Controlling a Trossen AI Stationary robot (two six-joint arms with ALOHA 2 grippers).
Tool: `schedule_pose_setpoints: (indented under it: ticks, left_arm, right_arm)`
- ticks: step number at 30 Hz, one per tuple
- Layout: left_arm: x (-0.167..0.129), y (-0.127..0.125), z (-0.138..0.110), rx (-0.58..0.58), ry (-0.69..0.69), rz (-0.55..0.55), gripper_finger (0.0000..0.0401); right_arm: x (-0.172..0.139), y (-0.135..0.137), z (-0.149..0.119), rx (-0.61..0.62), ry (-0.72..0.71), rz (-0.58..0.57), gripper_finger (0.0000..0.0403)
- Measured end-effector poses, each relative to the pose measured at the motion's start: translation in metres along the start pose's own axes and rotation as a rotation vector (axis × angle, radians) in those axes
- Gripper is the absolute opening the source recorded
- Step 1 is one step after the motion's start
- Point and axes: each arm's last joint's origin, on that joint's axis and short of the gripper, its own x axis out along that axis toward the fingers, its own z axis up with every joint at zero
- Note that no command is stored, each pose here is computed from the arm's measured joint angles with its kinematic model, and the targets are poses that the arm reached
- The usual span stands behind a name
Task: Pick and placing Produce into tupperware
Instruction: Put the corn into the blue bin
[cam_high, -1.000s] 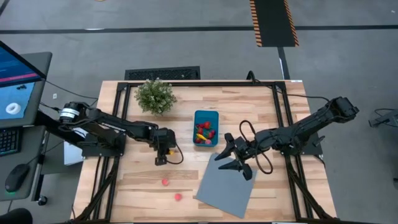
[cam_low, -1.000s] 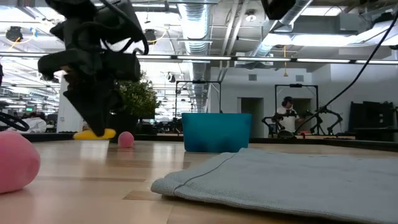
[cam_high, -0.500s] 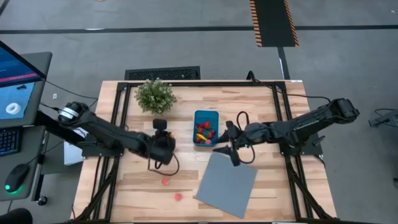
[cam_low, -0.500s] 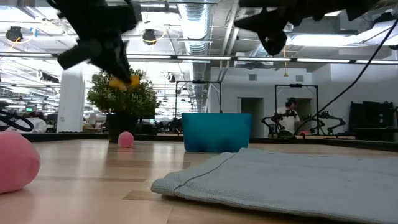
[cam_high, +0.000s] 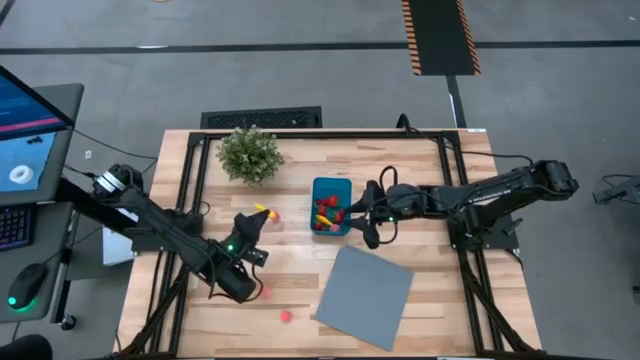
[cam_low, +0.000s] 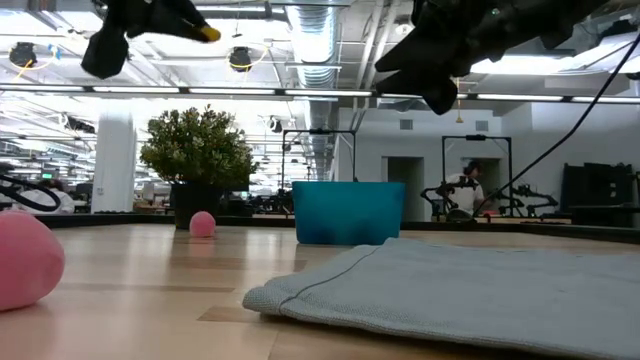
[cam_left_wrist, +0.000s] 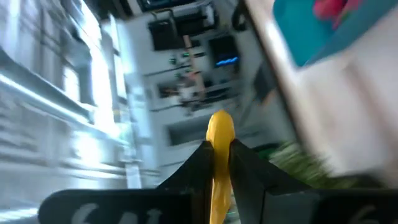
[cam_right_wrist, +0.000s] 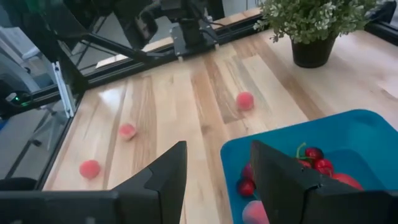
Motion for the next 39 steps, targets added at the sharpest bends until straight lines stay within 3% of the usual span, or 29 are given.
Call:
schedule_pose_setpoints:
  ticks: [5, 7, 10, 12, 15, 20, 30, 34, 39]
  left_arm:
    - [0.002, 0.003, -0.001, 0.276, 0.053, 0.078, 0.0033]
    - [0.003, 0.003, -0.001, 0.288, 0.067, 0.093, 0.0033]
    - [0.005, 0.003, -0.002, 0.193, 0.065, 0.082, 0.0033]
    - [0.007, 0.003, -0.002, 0.022, 0.060, 0.072, 0.0033]
    - [0.011, 0.008, -0.007, -0.423, 0.062, 0.085, 0.0033]
    - [0.013, 0.014, -0.024, -1.007, 0.080, -0.056, 0.0028]
    - [0.010, 0.001, -0.053, -1.594, 0.217, -0.202, 0.0035]
    - [-0.002, -0.011, -0.060, -1.920, 0.161, -0.261, 0.0032]
    - [-0.019, -0.037, -0.064, -2.424, -0.066, -0.216, 0.0031]
  right_arm:
    - [0.000, 0.000, 0.000, 0.008, -0.003, 0.001, 0.0196]
    - [0.000, 0.000, 0.000, 0.008, -0.002, 0.001, 0.0196]
    - [0.000, 0.000, 0.000, 0.009, -0.002, 0.001, 0.0196]
    - [0.000, 0.000, 0.000, 0.008, -0.002, 0.002, 0.0196]
    - [0.000, 0.000, -0.001, 0.008, 0.008, 0.000, 0.0196]
    - [0.000, -0.001, -0.005, 0.008, 0.049, -0.013, 0.0196]
    - [0.000, 0.002, -0.005, 0.010, 0.044, 0.000, 0.0196]
    - [0.000, 0.005, -0.005, 0.006, 0.042, 0.012, 0.0196]
    - [-0.001, 0.009, -0.005, 0.002, 0.030, 0.028, 0.0196]
